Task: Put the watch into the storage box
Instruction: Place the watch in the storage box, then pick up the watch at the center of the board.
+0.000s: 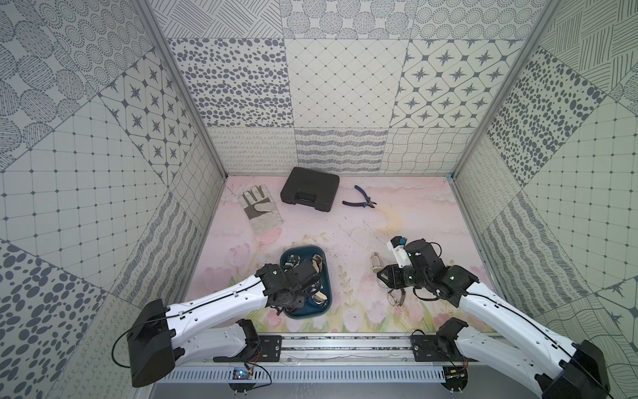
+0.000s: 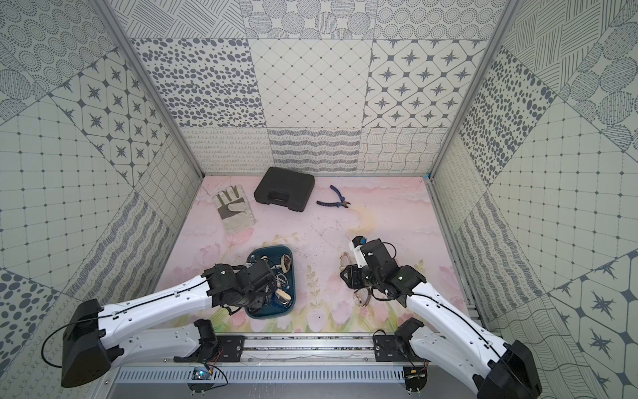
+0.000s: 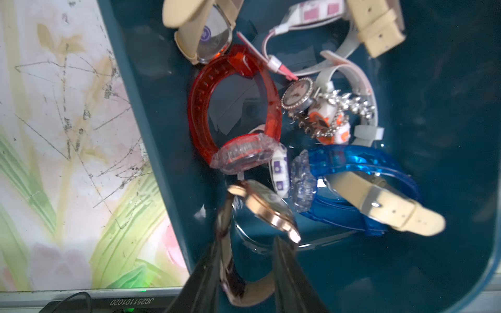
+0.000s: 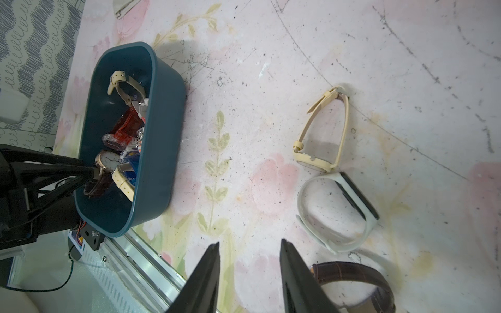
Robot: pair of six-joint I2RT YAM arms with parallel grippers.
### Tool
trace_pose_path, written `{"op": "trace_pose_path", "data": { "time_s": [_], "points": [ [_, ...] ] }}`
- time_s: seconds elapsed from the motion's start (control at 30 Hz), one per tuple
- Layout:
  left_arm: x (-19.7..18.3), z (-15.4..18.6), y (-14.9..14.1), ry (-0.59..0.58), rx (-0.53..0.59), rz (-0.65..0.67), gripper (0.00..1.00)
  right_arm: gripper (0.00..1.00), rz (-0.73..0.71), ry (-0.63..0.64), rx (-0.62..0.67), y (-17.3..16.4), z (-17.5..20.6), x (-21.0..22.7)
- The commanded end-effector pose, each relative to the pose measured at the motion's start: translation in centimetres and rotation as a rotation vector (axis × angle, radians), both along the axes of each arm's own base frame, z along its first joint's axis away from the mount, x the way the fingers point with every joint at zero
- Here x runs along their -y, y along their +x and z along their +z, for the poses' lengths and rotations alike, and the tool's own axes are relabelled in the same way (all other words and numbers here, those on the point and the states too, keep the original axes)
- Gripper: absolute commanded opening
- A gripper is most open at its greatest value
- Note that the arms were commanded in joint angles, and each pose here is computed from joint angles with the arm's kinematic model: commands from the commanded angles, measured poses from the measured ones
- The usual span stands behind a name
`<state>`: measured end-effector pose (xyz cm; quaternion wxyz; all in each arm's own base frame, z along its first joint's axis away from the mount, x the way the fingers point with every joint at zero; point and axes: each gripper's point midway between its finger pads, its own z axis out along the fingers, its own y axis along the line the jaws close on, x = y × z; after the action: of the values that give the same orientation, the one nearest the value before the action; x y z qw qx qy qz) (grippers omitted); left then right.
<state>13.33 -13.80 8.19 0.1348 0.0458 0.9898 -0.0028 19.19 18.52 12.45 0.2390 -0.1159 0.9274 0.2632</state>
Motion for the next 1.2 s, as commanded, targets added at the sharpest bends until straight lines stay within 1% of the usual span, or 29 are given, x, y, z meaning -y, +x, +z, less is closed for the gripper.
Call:
{"op": "trace_pose_path", "data": {
  "time_s": [0.0,0.13,0.4,0.47,0.6,0.7,0.8,0.9,1.17],
  "points": [
    [-0.4,1.6,0.2,0.015,0.039,0.0,0.4,0.41,0.011,-0.003,0.021,0.2,0.0,-0.1],
    [0.2,2.8,0.8,-0.007,0.087,-0.012,0.4,0.41,0.009,-0.006,0.024,0.2,0.0,-0.1],
    [2.1,3.5,2.1,-0.055,0.133,-0.06,0.38,0.41,-0.023,-0.013,0.028,0.8,0.2,0.1],
    [2.6,4.0,2.4,-0.072,0.153,-0.069,0.38,0.41,-0.06,-0.039,0.015,1.2,-0.2,0.6],
    [4.9,5.5,3.2,-0.189,0.214,-0.126,0.38,0.41,-0.141,-0.124,-0.016,2.2,-1.4,1.8],
    [5.9,6.9,3.7,-0.266,0.274,-0.155,0.38,0.41,-0.162,-0.178,-0.024,2.7,-1.9,2.3],
    [6.1,8.2,4.1,-0.321,0.319,-0.168,0.38,0.41,-0.183,-0.238,-0.04,3.1,-2.9,3.0],
    [5.9,9.0,4.3,-0.356,0.333,-0.166,0.38,0.4,-0.241,-0.321,-0.058,3.5,-4.0,4.6],
    [5.5,9.5,4.0,-0.39,0.329,-0.182,0.37,0.38,-0.223,-0.366,-0.132,4.4,-6.4,4.2]
  ]
}}
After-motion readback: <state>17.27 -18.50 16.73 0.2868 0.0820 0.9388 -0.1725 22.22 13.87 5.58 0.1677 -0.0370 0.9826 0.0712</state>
